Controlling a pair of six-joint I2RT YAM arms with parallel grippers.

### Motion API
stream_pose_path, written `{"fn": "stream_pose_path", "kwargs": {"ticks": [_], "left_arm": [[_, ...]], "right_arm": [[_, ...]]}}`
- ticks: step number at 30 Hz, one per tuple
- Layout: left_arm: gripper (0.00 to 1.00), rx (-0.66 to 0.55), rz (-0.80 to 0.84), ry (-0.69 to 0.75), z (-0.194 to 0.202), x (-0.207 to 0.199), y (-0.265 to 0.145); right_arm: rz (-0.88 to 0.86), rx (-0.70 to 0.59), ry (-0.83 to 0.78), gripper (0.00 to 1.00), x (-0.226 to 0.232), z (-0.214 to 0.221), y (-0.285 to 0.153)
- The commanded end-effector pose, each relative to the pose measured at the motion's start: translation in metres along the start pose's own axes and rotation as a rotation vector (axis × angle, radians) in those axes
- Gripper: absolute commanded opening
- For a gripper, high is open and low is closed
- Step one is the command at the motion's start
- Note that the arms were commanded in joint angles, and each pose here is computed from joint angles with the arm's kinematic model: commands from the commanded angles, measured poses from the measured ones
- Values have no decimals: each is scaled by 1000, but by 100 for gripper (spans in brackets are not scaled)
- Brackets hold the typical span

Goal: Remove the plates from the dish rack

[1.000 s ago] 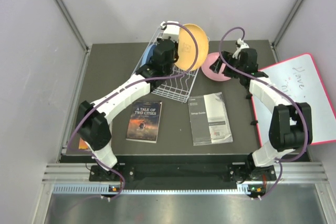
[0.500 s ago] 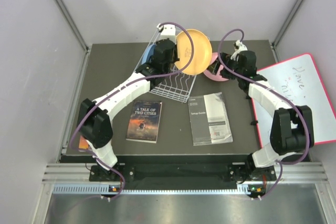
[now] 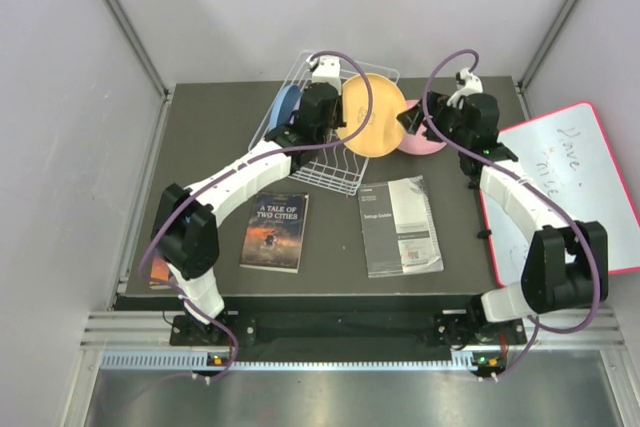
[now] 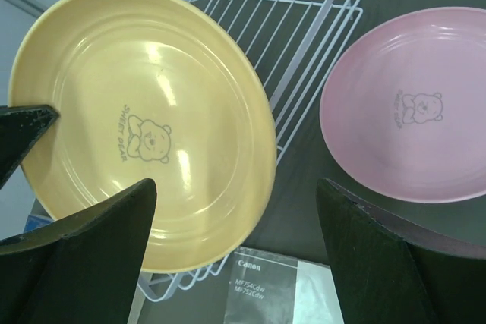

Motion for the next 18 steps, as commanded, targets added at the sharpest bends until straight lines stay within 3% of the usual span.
{"fn": "stream_pose_path", "kwargs": {"ticks": [1, 6, 10, 13, 14, 15, 18], "left_arm": [[0, -55, 86, -78, -21, -17, -8], [0, -53, 129, -95, -28, -22, -16], [0, -61, 150, -112, -30, -23, -22], [0, -66, 156, -110, -32, -22, -26], [0, -73, 157, -111, -34, -22, -27], [0, -74, 156, -110, -34, -21, -28], [0, -83, 157, -112, -36, -19, -28]], "right_arm": [[-65, -42, 4, 86, 12, -7, 8], [-60, -23, 7, 83, 7, -3, 21], [-46, -18, 4, 68, 2, 0, 29], [-47, -27, -4, 39, 0, 0, 31], [-46, -30, -6, 23, 0, -1, 30], [-40, -32, -4, 0, -2, 0, 30], [-48, -46, -6, 0, -4, -3, 28]]}}
Point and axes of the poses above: each gripper's point midway between its finger pads, its own y axis out along the fingers, its own x axis along the line the jaws close on, z = x × y, the point moved 5 cm from there along -y, back along the fingers, and after that the axes turned 15 degrees about -y, right-handed, at the moved point
